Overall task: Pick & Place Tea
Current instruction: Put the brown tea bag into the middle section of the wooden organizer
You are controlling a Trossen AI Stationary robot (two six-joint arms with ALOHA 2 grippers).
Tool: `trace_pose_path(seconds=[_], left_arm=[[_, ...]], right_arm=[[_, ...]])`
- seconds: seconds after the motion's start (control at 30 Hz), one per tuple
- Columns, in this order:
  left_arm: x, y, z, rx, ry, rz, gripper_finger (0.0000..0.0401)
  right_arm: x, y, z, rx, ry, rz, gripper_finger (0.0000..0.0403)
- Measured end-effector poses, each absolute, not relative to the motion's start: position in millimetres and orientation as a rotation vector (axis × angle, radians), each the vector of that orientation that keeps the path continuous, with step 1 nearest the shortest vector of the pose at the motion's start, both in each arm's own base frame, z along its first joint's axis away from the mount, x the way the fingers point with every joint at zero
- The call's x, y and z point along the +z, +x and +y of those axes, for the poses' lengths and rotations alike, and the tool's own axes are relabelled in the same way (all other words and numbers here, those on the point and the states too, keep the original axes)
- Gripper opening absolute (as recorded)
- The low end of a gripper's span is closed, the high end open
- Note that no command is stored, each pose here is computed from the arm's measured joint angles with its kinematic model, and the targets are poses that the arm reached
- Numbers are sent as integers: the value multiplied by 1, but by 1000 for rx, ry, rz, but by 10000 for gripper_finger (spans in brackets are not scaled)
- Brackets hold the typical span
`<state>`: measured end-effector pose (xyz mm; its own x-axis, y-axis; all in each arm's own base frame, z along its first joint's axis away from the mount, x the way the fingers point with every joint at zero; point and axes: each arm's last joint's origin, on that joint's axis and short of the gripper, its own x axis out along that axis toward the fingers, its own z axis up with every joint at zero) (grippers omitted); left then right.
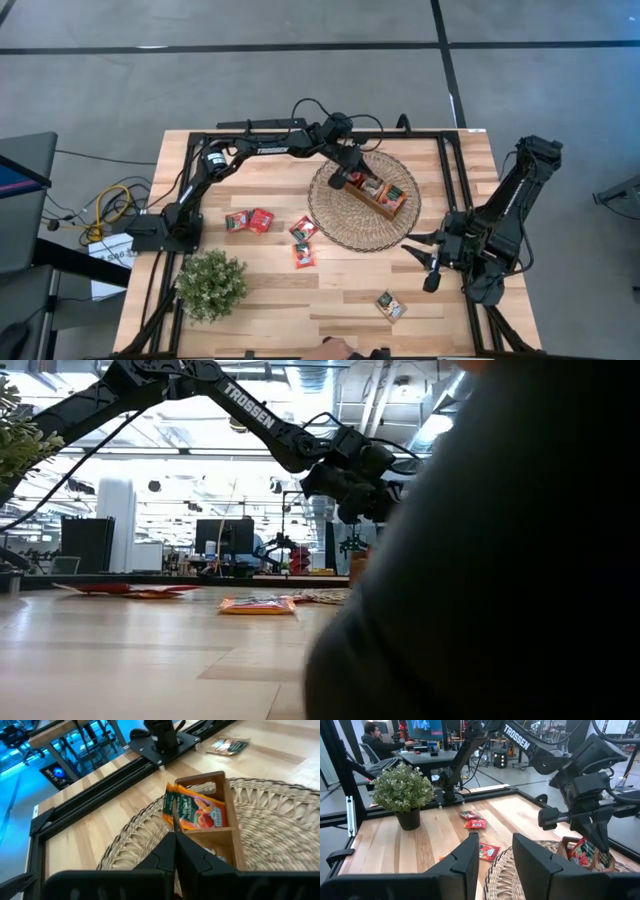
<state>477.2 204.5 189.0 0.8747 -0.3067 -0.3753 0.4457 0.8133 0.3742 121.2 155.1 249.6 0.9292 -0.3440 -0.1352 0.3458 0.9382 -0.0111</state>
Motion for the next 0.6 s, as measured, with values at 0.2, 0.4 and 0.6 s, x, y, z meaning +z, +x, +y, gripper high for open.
trace_pose_path(seconds=[0.2, 0.4, 0.6], left_arm=[[188, 480, 201, -366, 480, 336, 10], [188, 480, 201, -357, 485, 341, 54], [194, 480, 202, -262, 452, 375, 105]], right_arm=[[250, 121, 155, -354, 13, 136, 108], [250, 121, 155, -353, 13, 137, 108], [249, 121, 155, -346, 14, 142, 108]])
